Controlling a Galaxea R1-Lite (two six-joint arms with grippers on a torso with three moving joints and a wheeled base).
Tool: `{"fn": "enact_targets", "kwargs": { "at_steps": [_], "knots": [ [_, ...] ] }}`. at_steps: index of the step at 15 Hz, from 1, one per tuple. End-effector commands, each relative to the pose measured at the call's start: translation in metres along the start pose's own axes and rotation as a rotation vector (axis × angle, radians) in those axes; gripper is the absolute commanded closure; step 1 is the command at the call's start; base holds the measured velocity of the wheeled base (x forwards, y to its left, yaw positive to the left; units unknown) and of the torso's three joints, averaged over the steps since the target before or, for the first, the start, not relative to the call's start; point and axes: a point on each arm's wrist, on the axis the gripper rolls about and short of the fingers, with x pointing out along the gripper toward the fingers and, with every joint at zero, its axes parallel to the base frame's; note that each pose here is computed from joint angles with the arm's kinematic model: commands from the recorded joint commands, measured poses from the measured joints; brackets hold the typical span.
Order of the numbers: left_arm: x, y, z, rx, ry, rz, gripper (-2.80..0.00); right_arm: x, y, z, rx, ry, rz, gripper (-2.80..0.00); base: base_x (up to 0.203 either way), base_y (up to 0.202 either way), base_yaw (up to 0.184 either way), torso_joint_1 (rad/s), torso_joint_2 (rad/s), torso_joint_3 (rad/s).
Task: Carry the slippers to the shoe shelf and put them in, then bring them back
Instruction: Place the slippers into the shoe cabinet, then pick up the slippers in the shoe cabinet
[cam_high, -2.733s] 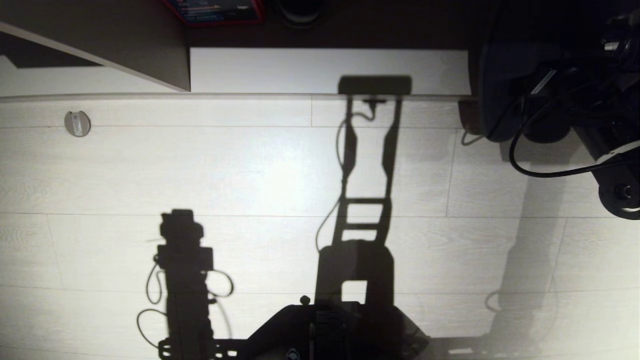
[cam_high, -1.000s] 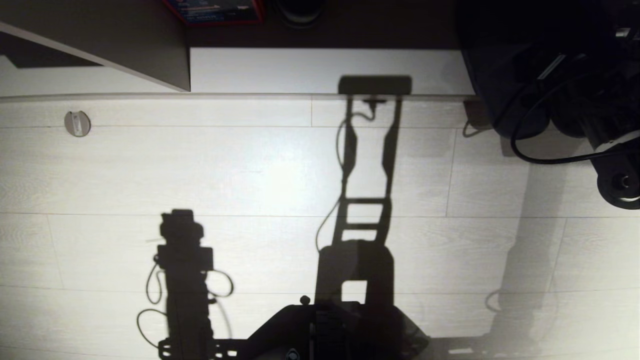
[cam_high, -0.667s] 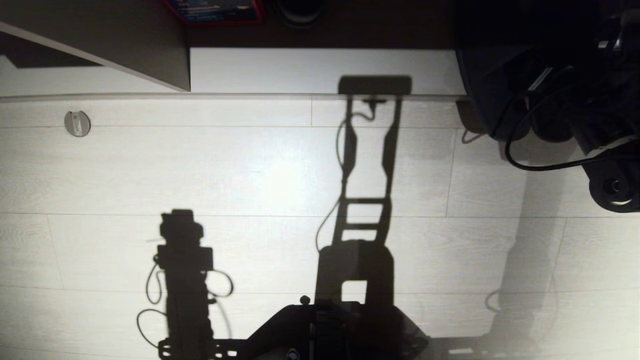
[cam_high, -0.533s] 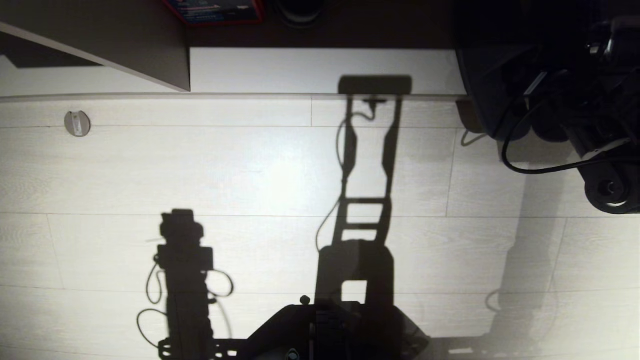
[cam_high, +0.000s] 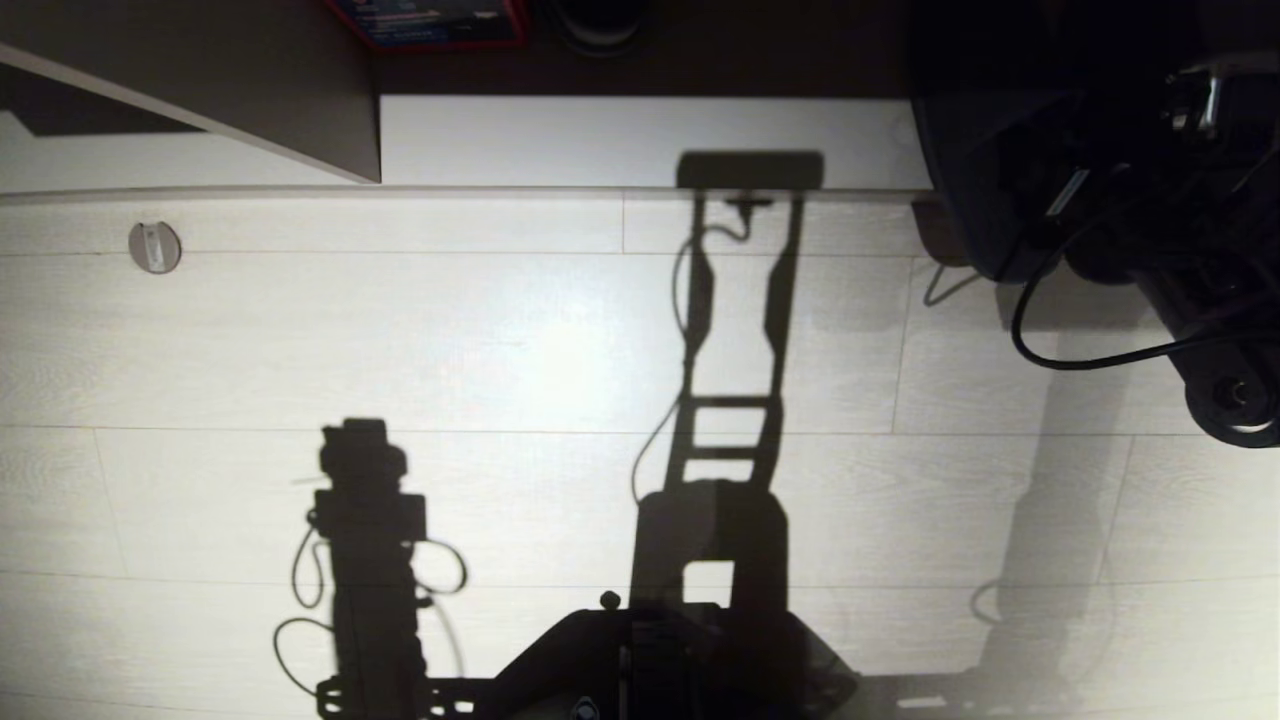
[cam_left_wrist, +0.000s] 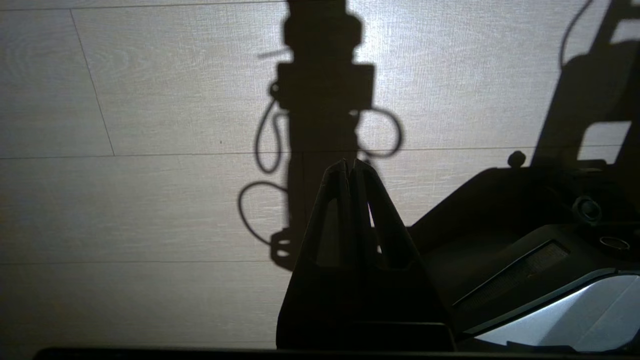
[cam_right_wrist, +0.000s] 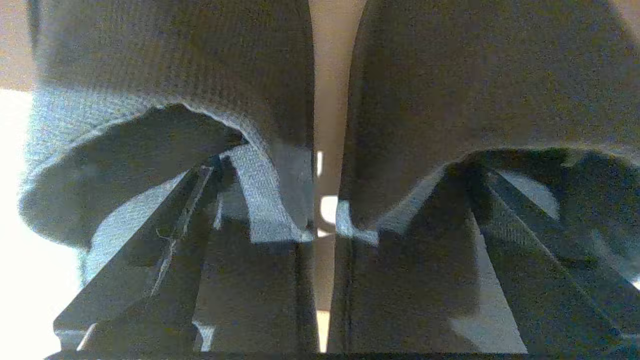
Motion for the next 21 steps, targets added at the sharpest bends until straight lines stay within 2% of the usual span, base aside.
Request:
{"fn": "enact_targets", "kwargs": {
  "at_steps": [1,14,17,20,21],
  "knots": [
    [0.000,0.000,0.000,0.000,0.000,0.000,0.00,-0.008,-0.002,0.018,-0.003,-0.030,-0.004,-2.80,0.000,0.000,0.000,0.000,0.00,0.000],
    [0.000,0.000,0.000,0.000,0.000,0.000,0.00,-0.042,-0.005,0.048,-0.005,-0.046,-0.003,-2.80,0.000,0.000,0.000,0.000,0.00,0.000],
    [0.000,0.000,0.000,0.000,0.000,0.000,0.00,-0.062,-0.001,0.056,0.000,-0.038,0.017,-2.80,0.000,0.000,0.000,0.000,0.00,0.000],
    [0.000,0.000,0.000,0.000,0.000,0.000,0.00,-0.095,0.010,0.052,-0.017,0.028,0.066,-2.80,0.000,0.000,0.000,0.000,0.00,0.000],
    [0.000,0.000,0.000,0.000,0.000,0.000,0.00,-0.108,0.010,0.058,-0.023,0.027,0.073,-2.80,0.000,0.000,0.000,0.000,0.00,0.000]
  ]
}}
